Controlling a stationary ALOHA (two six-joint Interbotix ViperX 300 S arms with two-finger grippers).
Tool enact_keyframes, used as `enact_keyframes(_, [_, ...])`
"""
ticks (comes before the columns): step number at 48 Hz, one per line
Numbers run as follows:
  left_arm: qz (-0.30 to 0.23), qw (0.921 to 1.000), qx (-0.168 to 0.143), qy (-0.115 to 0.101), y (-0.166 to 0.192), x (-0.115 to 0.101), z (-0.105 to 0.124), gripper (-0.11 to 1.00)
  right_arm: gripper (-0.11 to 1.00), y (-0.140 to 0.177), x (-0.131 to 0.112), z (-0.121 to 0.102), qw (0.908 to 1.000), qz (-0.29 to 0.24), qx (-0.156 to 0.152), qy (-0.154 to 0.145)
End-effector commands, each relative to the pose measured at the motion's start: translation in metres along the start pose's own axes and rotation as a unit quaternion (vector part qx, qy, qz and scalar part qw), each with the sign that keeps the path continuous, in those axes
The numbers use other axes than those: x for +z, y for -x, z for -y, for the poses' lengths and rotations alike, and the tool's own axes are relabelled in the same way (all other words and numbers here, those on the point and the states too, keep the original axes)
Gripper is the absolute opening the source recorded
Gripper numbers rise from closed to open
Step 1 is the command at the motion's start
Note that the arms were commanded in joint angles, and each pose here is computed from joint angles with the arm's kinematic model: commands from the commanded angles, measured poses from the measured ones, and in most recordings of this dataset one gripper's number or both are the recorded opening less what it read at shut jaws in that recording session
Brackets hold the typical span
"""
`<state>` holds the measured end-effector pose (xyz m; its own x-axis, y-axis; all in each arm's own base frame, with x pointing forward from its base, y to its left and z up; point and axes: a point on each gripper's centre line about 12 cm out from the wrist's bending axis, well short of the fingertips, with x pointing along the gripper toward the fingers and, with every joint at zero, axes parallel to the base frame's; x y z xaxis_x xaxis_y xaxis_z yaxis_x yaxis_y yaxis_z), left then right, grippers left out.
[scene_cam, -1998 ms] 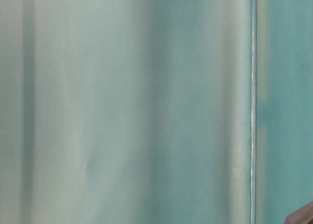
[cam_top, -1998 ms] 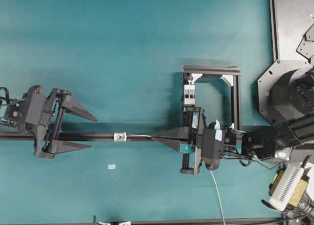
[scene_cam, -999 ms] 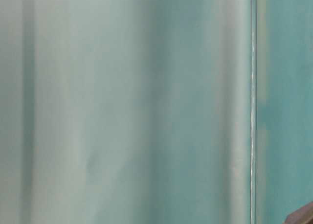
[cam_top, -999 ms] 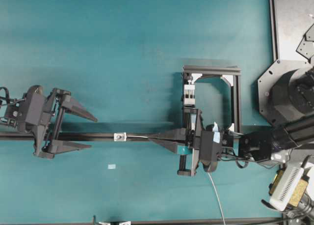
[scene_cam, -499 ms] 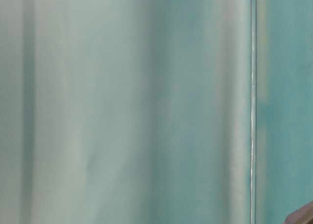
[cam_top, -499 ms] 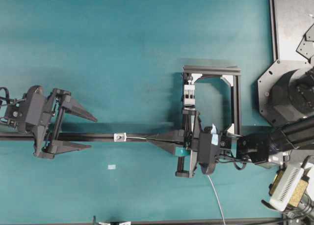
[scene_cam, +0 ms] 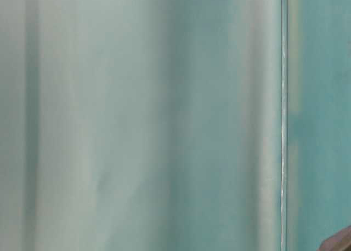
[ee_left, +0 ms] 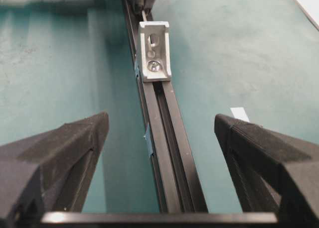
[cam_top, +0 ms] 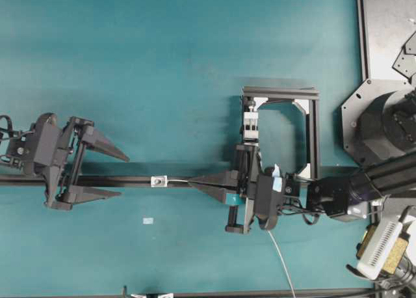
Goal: Insert the wire into the hole on the right side and pull it with the left arm.
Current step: 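Align the wire tip with the white bracket hole using the right gripper, then push the wire tip leftward through the bracket hole with the right gripper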
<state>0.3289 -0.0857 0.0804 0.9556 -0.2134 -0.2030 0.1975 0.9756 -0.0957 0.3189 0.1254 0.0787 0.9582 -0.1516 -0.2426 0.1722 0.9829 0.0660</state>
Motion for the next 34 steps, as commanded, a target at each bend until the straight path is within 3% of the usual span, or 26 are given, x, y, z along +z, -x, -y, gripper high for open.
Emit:
enact_keyframes(1, [0.015,0.9999,0.001,0.0,-0.003,0.008,-0.001,0.73,0.02,-0.004,0.01,-0.004,0.9999,0.015,0.001,-0.006])
enact_keyframes(34, [0.015,0.9999,0.001,0.0,-0.003,0.009,0.0,0.73,0.02,-0.015,0.013,-0.007,0.9997,0.023,-0.001,0.0])
